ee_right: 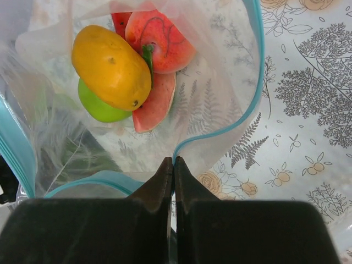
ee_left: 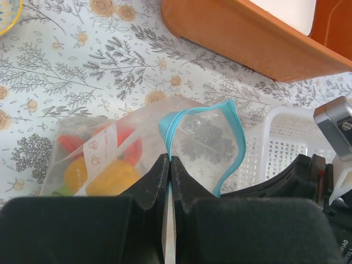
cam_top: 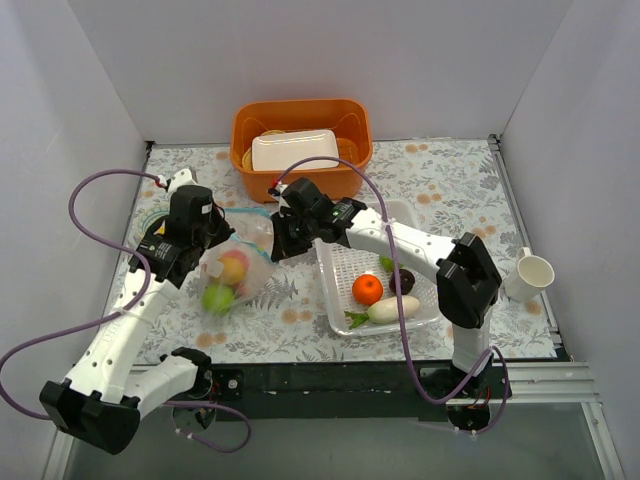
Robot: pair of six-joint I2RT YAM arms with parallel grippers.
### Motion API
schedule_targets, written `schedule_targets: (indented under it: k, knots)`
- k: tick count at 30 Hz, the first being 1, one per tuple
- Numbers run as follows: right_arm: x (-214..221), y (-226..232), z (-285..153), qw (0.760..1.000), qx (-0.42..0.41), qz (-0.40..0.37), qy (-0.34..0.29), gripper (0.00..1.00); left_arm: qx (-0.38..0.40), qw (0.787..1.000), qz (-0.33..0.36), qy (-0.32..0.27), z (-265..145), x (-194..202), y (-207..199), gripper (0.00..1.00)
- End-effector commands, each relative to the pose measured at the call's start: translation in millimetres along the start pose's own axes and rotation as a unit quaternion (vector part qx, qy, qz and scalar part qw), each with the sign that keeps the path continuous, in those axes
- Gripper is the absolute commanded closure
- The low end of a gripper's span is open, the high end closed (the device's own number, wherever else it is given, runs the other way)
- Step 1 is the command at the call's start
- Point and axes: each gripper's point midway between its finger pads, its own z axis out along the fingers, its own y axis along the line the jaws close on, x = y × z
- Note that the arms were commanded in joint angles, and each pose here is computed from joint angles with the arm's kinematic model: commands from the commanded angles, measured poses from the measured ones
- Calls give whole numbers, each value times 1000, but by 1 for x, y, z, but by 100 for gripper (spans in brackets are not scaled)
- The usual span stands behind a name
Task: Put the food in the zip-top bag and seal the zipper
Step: Adjust the zipper food storage bag at the center of the board.
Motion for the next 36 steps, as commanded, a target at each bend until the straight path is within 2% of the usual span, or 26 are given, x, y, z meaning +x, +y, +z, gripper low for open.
schedule_targets:
  k: [1, 8, 15, 19, 28, 31, 36]
  knots:
    - [-26, 21, -23, 998, -22, -7, -56, 95, 76, 997, 7, 1, -8, -16, -24, 100]
    - [-10, 15, -14, 999, -29, 15, -40, 95, 85, 996, 4, -5, -3, -30, -25, 100]
    - [-43, 35, -16, 997, -44, -5, -67, 95, 70, 997, 16, -32, -1, -63, -24, 100]
    - [-50, 37, -3, 997, -46, -9, -56, 95, 62, 997, 19, -33, 2, -70, -17, 100]
    - [-14, 3, -2, 999, 4, 7, -31, 92, 96, 995, 16, -6, 5, -40, -14, 100]
    - [-4, -6, -5, 999, 19, 11, -27, 92, 134, 991, 10, 21, 5, -24, -24, 100]
    - [-9, -5, -6, 999, 20, 5, -34, 92, 151, 988, -4, 20, 2, -22, -29, 100]
